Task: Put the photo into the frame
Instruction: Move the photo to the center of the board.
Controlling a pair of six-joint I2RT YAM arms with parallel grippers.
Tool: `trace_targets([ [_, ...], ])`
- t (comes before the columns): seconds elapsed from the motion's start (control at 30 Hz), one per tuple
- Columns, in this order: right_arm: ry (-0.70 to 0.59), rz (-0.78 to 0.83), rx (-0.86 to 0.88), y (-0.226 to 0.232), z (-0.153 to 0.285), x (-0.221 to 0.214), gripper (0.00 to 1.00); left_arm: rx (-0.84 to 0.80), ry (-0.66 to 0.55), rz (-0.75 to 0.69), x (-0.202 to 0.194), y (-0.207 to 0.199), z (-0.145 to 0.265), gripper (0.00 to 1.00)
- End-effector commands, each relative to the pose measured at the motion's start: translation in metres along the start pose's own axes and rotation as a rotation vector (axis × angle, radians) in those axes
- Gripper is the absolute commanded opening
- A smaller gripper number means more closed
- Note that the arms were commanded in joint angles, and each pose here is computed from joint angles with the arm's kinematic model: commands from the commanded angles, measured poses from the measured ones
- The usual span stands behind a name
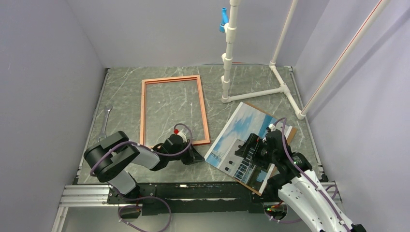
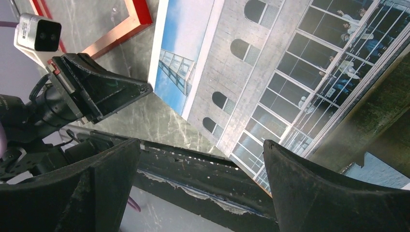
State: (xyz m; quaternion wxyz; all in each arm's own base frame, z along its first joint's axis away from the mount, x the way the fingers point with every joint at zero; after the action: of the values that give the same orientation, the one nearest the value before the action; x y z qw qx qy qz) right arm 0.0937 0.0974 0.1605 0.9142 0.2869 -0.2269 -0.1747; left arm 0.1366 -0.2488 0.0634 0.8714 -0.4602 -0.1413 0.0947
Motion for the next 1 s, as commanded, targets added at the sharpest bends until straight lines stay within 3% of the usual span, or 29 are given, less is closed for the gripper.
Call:
trace_targets([
  [0.0, -0.023, 0.032, 0.037, 0.011, 0.011, 0.006, 1.0, -0.065, -0.034, -0.066, 0.008, -0.021, 0.007, 0.0],
  [0.27, -0.016, 0.05, 0.066, 0.015, 0.011, 0.007, 1.0, 0.018, -0.104, -0.184, 0.017, -0.042, 0.041, 0.0],
  [0.53, 0.003, 0.055, 0.096, 0.019, 0.006, 0.008, 1.0, 0.2, -0.193, -0.298, 0.028, -0.055, 0.092, 0.0],
  [0.7, 0.011, 0.063, 0.1, 0.018, 0.004, 0.007, 1.0, 0.311, -0.258, -0.293, 0.033, -0.036, 0.117, 0.0],
  [0.77, 0.011, 0.064, 0.104, 0.018, 0.004, 0.007, 1.0, 0.314, -0.26, -0.286, 0.032, -0.029, 0.123, 0.12],
  [0.87, 0.009, 0.065, 0.11, 0.018, 0.003, 0.007, 1.0, 0.311, -0.244, -0.259, 0.03, -0.019, 0.126, 0.7],
  [0.93, 0.009, 0.065, 0.112, 0.018, 0.003, 0.007, 1.0, 0.314, -0.228, -0.235, 0.029, -0.012, 0.126, 0.86],
  [0.97, 0.011, 0.065, 0.114, 0.018, 0.002, 0.007, 1.0, 0.312, -0.217, -0.225, 0.028, -0.008, 0.125, 0.88],
])
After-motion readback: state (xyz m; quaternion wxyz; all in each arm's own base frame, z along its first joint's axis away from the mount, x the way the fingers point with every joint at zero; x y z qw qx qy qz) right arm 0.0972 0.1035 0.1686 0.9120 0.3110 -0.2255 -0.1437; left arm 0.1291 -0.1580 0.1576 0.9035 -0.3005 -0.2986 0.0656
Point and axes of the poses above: each gripper's point midway between its finger pads, its own z axis back along the fingers, its own y axis along the line the jaws close on, x = y × z, the point moved 8 cm from there along z, back along the fingers
